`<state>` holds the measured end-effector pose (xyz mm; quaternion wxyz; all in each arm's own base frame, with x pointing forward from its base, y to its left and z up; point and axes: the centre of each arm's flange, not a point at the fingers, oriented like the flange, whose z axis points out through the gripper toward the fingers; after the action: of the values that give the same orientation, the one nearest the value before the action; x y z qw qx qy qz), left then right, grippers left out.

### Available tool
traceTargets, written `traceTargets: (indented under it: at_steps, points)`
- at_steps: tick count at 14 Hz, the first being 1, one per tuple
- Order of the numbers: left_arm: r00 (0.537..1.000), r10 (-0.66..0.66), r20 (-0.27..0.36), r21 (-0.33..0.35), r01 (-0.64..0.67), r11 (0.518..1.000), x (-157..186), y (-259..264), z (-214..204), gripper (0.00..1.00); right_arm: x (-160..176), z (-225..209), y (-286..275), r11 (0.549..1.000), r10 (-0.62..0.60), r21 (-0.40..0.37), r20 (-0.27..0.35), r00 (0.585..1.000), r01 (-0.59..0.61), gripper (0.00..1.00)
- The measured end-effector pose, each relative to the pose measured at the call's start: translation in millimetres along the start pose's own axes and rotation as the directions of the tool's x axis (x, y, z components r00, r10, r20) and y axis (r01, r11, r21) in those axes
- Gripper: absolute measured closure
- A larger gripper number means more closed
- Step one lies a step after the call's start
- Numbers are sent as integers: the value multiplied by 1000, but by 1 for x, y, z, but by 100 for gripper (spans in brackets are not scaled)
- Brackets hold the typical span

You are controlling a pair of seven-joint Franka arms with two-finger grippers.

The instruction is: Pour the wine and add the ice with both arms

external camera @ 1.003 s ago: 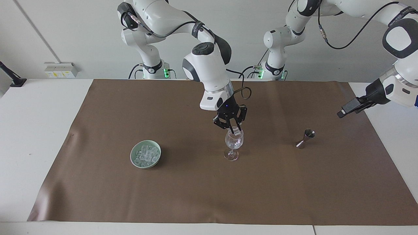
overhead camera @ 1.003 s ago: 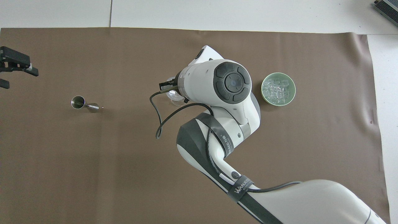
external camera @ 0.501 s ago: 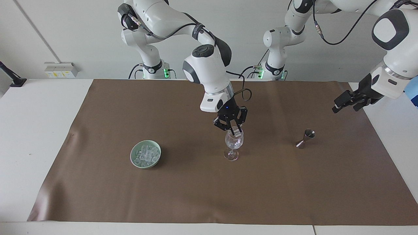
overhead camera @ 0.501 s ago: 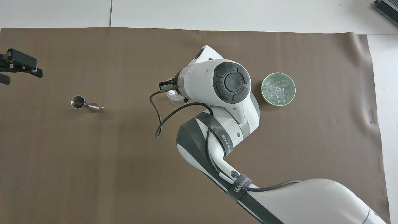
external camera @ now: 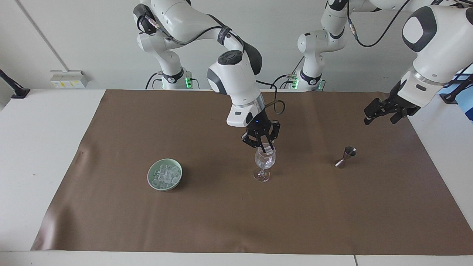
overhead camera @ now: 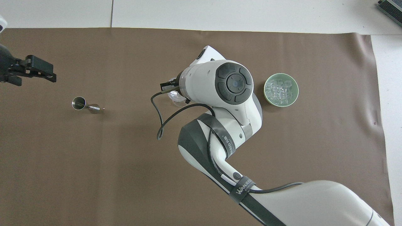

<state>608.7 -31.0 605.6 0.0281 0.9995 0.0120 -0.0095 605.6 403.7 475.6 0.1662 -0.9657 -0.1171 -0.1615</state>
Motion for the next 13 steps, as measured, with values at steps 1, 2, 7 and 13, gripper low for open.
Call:
traceTargets:
  at_steps: [1,2,7,13]
  points:
    - [1000,0,-4,3,0,1000,-5,1,5,0,0,0,0,1000,0,0,0,1000,0,74]
    - [1000,0,-3,7,0,1000,-11,2,9,0,0,0,0,1000,0,0,0,1000,0,74]
    - [1000,-3,-22,19,3,1000,-33,1,1,0,1,-1,0,1000,0,1,-3,1000,0,74]
    - [998,-1,-63,20,2,1000,-42,3,-20,0,2,-3,1,1000,2,-1,-6,1000,-2,74]
